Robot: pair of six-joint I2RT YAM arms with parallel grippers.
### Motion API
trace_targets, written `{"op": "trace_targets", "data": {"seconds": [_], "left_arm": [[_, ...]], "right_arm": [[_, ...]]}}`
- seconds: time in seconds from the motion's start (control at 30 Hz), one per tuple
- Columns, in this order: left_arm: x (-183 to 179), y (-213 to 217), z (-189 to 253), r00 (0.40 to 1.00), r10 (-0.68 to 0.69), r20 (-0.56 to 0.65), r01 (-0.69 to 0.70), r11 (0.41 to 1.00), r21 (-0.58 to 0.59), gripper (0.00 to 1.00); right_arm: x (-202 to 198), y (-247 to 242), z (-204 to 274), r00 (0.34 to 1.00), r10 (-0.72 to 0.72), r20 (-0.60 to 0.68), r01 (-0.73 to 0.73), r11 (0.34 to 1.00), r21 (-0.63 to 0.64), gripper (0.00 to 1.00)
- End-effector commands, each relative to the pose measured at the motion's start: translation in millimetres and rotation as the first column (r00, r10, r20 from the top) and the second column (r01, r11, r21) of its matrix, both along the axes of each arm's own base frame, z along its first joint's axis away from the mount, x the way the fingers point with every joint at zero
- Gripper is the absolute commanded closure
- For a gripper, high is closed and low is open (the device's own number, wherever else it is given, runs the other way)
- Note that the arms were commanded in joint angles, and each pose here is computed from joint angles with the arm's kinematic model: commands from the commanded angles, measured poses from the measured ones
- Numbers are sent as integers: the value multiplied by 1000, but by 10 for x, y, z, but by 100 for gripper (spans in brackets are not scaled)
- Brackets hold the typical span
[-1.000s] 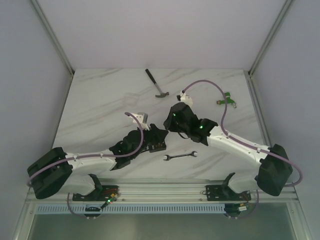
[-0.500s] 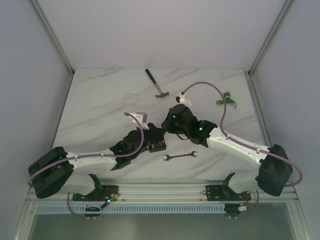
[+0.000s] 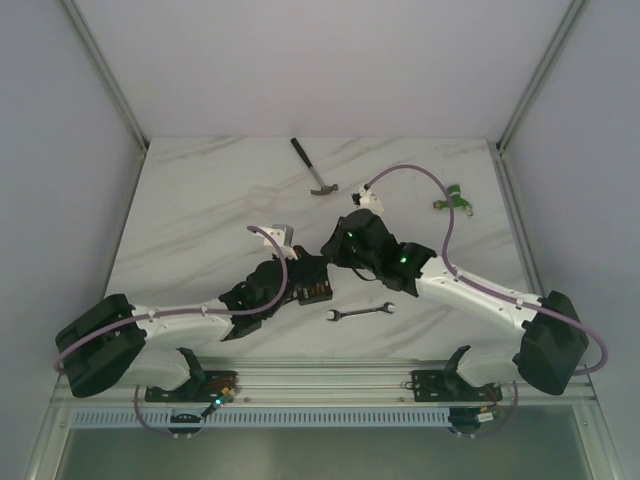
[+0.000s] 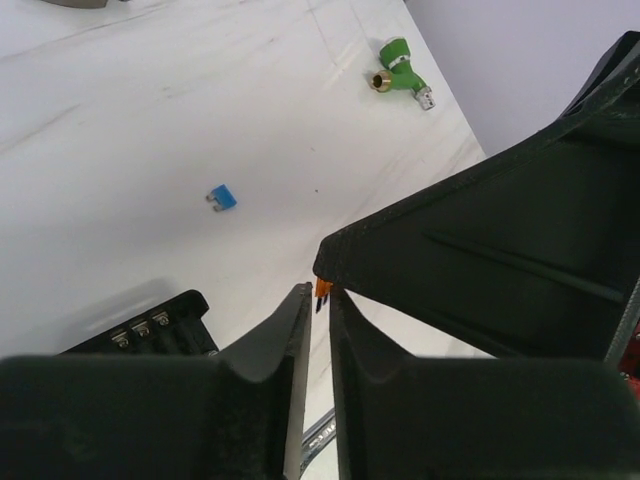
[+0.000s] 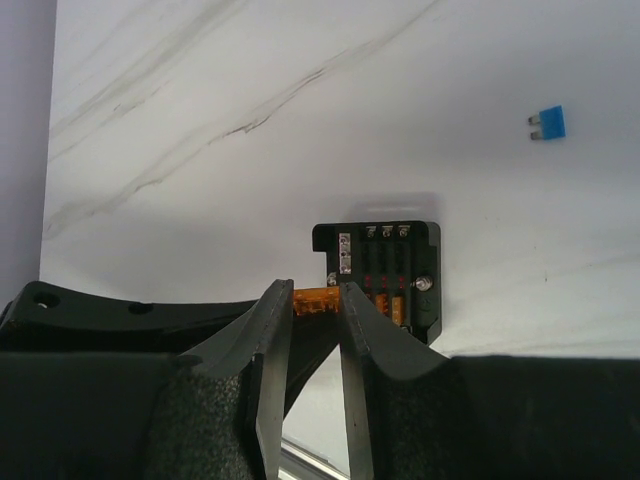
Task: Snap on the fuse box
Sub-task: Pick up the fuse from the center of the board.
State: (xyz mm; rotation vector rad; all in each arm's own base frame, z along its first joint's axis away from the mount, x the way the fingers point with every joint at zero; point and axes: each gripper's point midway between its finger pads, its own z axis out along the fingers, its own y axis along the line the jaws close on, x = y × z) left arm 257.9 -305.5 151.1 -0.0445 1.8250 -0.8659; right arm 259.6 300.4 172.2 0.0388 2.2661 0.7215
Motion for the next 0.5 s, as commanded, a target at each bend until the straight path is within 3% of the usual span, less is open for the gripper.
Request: {"op": "trace_targets", "data": {"seconds": [0.0,0.13,0.3,0.47], "left_arm": [[4,-20,183,999,-10,51,12,1000,-22,84],[-17,4,188,998,-18,59,19,1000,-14,100],[-48,86,216,996,-23,86,22,1000,16,100],[-69,220,210,992,-58,113,51,996,68,100]], "right_arm": [[-58,20,50,1000,9,5,-9,999,38,77],[-67,38,61,1000,20,14,-21,998,53,77],[-79,85,217,995,66,69,-72,994,80,68],[-34,-11,456,971,121,204,-134,990,52,61]]}}
